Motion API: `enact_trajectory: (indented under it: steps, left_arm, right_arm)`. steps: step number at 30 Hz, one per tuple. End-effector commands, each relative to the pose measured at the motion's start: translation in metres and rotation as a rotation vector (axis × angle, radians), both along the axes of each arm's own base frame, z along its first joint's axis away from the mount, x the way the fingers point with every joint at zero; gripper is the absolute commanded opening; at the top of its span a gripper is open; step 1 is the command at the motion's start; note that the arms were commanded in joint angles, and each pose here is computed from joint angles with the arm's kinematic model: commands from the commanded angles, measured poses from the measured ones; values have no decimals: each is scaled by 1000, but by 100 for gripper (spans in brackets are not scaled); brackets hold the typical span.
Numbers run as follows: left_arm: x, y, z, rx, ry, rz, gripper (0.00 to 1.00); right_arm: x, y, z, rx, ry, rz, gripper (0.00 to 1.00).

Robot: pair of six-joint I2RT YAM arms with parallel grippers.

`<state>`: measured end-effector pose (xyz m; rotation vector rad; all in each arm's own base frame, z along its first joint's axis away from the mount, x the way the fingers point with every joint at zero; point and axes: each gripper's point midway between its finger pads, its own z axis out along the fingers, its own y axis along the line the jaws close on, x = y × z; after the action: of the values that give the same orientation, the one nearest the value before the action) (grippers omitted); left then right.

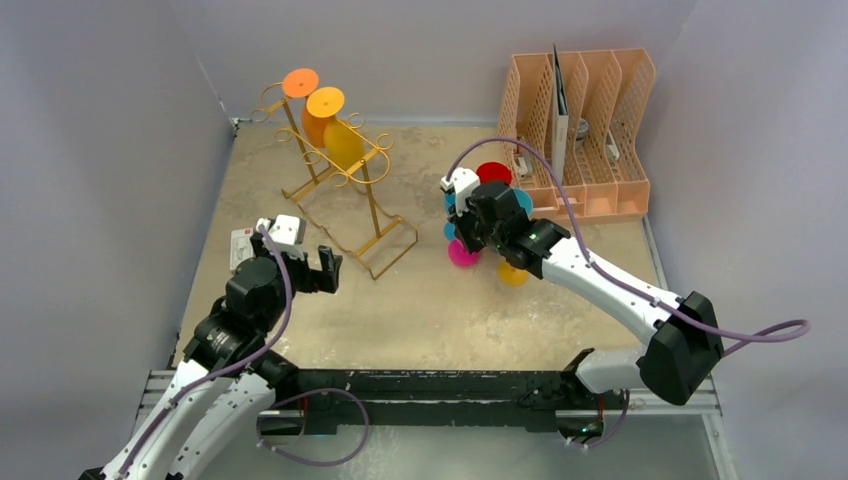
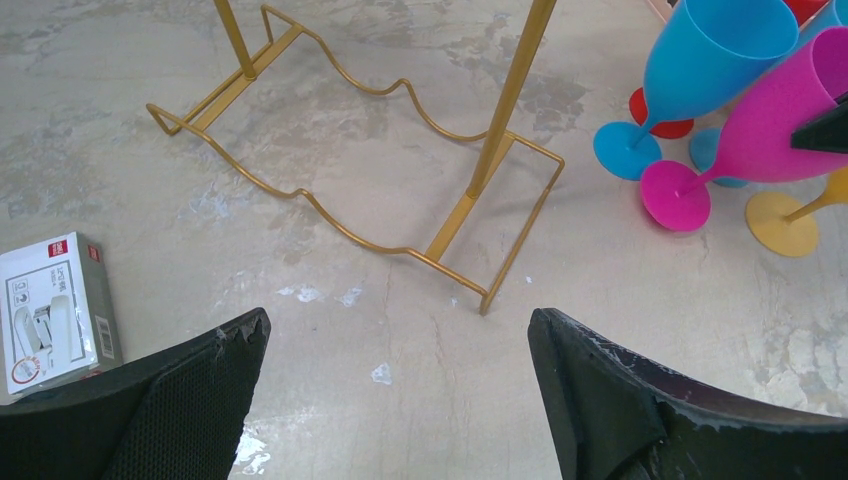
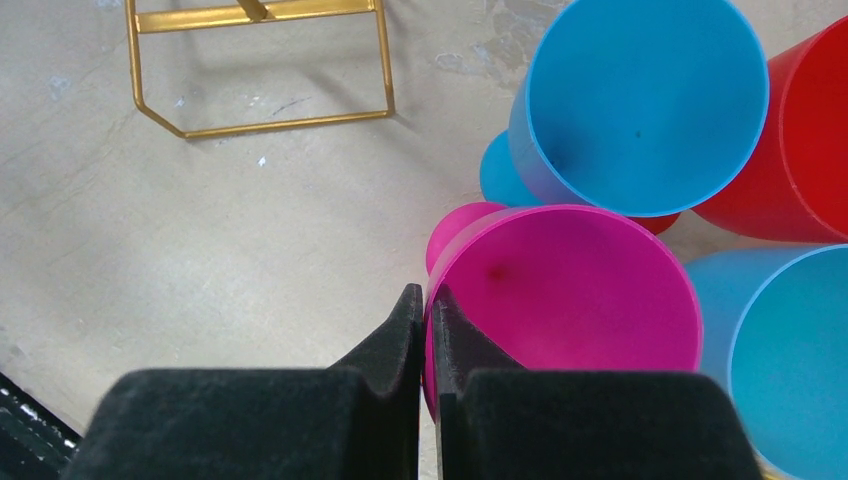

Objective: Take the wine glass off the wine glass rack
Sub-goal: Place the wine glass at the center of the board.

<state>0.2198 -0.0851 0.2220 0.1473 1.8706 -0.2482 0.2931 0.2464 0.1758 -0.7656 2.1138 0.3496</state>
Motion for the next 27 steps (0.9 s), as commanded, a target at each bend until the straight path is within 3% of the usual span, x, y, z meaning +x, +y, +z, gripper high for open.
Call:
enact_trajectory:
  steps: [1, 18, 27]
  left_arm:
    - [1, 2, 17, -27, -30, 19, 100]
    - [-2, 6, 20, -28, -40, 27, 100]
    - [-2, 5, 20, -26, -36, 20, 100]
  right_arm:
    - [-3, -2, 9, -19, -32, 40, 0]
    - [-1, -2, -29, -37, -1, 18, 0]
    - [3, -13, -22, -102, -22, 1, 2]
